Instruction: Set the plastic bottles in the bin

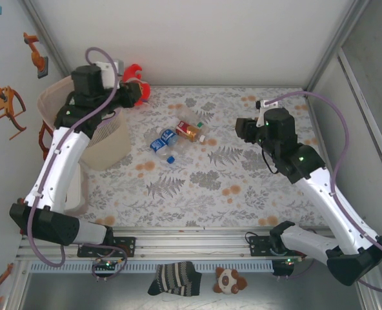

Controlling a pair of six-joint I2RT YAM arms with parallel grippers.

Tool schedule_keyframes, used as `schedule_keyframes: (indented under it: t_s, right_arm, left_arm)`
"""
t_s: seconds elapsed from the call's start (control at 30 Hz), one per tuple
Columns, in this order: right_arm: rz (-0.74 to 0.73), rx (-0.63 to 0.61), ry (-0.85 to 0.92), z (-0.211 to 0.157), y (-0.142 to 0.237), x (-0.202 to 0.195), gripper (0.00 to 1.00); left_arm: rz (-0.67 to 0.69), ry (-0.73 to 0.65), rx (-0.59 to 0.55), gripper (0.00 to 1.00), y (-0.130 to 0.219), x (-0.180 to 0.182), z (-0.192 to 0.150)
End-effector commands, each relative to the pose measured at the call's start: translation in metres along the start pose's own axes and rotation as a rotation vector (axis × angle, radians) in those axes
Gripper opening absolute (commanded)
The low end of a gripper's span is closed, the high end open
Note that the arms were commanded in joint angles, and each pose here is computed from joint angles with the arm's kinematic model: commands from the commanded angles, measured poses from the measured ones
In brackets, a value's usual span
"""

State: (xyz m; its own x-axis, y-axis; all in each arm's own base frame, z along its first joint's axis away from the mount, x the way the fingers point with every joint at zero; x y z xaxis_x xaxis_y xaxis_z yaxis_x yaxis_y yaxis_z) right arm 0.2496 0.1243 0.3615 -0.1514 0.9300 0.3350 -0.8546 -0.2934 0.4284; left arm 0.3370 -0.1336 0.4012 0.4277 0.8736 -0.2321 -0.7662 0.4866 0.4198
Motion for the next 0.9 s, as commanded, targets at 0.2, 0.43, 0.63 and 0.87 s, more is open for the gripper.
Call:
schedule_keyframes:
  t_s: [0.2, 0.43, 0.63, 0.87]
  right_arm:
    - [0.017, 0.010, -0.013, 0.004, -0.006, 0.006, 0.55]
    - [0.026, 0.021, -0.017, 0.003, -0.007, 0.007, 0.55]
    - [0.037, 0.030, -0.022, 0.004, -0.012, 0.010, 0.55]
    - [0.051, 0.042, -0.033, 0.004, -0.017, 0.013, 0.54]
  left_arm:
    - [0.138, -0.040, 0.132, 0.30, -0.046, -0.023, -0.046]
    - [0.221, 0.069, 0.232, 0.39, -0.080, -0.026, -0.089]
    - [0.300, -0.022, 0.348, 0.43, -0.108, -0.043, -0.120]
    - [0.307, -0.065, 0.518, 0.45, -0.134, -0.063, -0.155]
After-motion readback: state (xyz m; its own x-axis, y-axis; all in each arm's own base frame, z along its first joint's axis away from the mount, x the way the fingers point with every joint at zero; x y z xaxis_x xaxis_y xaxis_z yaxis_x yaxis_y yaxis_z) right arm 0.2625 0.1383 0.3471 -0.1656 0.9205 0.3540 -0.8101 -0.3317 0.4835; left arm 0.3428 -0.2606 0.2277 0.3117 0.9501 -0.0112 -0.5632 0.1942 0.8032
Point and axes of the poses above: each hand's point on the last joint's axis, 136 mm out from that joint toward the fingers, its own y axis back along the fingers, its own x axis along the line the jaws close on, z = x × y, the point moved 7 cm from there along y, back along the fingers, and after that the axes turned 8 degrees about -y, right-handed, at the moved point
